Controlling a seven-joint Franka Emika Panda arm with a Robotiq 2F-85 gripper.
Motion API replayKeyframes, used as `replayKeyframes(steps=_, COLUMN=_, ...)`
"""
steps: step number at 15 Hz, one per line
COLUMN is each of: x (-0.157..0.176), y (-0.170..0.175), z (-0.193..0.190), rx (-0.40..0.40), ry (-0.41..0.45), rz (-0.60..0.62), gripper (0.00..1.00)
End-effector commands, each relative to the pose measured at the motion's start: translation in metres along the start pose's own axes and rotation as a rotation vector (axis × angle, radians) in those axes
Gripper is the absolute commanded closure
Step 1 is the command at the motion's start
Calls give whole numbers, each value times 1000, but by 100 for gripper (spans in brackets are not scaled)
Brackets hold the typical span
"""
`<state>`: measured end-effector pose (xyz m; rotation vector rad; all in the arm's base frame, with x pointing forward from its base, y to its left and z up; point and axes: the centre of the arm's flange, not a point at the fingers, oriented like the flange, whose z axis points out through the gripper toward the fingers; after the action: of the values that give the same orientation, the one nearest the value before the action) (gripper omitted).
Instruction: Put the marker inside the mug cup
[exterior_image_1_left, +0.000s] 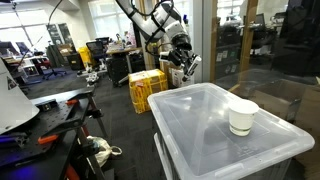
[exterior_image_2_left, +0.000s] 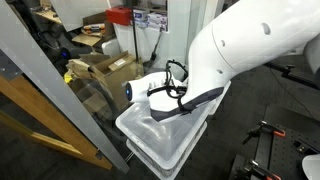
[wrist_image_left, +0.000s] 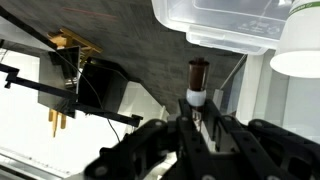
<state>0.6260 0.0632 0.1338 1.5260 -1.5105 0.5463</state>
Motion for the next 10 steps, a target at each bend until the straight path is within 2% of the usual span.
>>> replayKeyframes(steps=1, x=7, y=-3, z=-3, rx=-52, ry=34, rz=90, gripper=95)
replayKeyframes(steps=4, x=9, y=-5, z=-2, rx=-53, ry=47, rz=116, gripper=95)
replayKeyframes(steps=6, x=9, y=-6, z=-5, rx=-10, ry=47, rz=87, gripper=95)
replayKeyframes(steps=7, x=6, y=-3, z=0, rx=-27, ry=41, rz=79, gripper=81)
replayKeyframes(steps=10, x=5, y=-4, z=-2, rx=-15, ry=41, rz=71, gripper=81)
